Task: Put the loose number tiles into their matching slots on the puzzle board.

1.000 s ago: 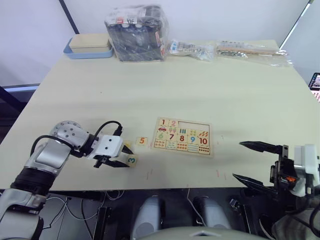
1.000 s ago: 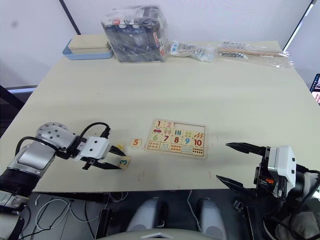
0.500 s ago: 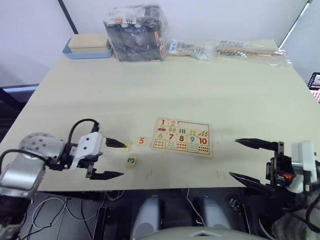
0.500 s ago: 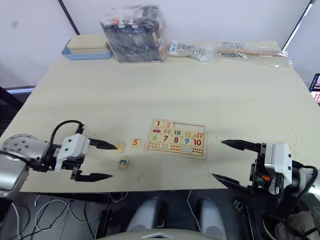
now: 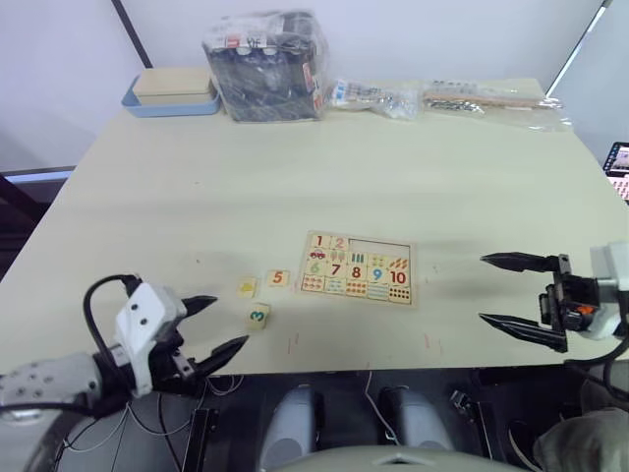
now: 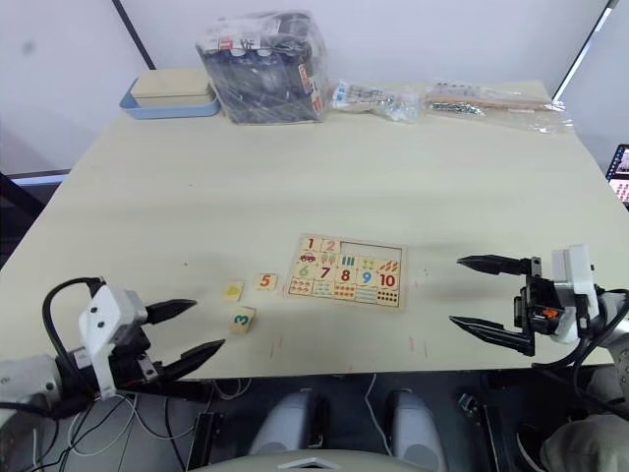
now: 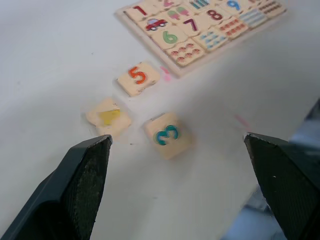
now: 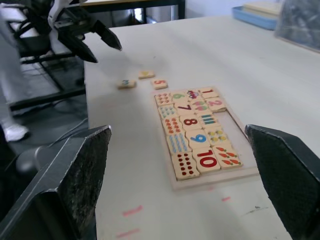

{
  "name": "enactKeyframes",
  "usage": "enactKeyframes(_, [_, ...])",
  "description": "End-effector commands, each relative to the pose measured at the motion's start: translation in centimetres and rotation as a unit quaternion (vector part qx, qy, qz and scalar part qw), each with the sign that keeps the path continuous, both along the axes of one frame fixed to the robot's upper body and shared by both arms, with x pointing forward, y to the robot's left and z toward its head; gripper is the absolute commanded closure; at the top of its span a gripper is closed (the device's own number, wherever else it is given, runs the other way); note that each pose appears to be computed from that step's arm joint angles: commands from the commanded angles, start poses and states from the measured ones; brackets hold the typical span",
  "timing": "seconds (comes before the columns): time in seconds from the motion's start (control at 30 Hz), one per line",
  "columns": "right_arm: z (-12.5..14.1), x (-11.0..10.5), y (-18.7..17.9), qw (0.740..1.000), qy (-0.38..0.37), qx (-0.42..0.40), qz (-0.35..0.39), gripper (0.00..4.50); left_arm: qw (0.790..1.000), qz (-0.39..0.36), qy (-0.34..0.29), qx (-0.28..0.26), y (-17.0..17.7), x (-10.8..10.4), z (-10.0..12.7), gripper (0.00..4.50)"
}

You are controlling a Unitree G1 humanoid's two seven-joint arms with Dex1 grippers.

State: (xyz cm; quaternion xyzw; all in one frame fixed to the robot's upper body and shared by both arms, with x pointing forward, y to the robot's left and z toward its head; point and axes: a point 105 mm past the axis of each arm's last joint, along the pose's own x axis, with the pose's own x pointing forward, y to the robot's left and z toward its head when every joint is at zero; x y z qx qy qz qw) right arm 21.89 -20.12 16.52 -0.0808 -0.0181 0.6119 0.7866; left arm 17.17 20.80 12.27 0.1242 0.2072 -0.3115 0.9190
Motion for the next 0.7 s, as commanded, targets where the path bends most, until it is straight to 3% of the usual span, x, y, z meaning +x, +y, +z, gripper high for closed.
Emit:
enactKeyframes(0.03, [0.7, 0.1, 0.7, 0.999, -0.012, 0.003, 0.037, 0.0, 0.997, 0.069, -0.024, 0.005, -1.2, -0.4, 0.1, 0.02])
enactKeyframes(0.33, [1.6, 0.2, 1.9, 0.995, -0.025, 0.029, 0.091, 0.0, 0.981, 0.19, 0.005, -0.03, -2.0, 0.0, -2.5, 0.02])
enactKeyframes(0.7, [0.5, -0.9, 1.4, 0.995, -0.006, 0.03, 0.091, 0.0, 0.983, 0.183, 0.015, -0.024, -2.7, 1.0, -3.0, 0.02])
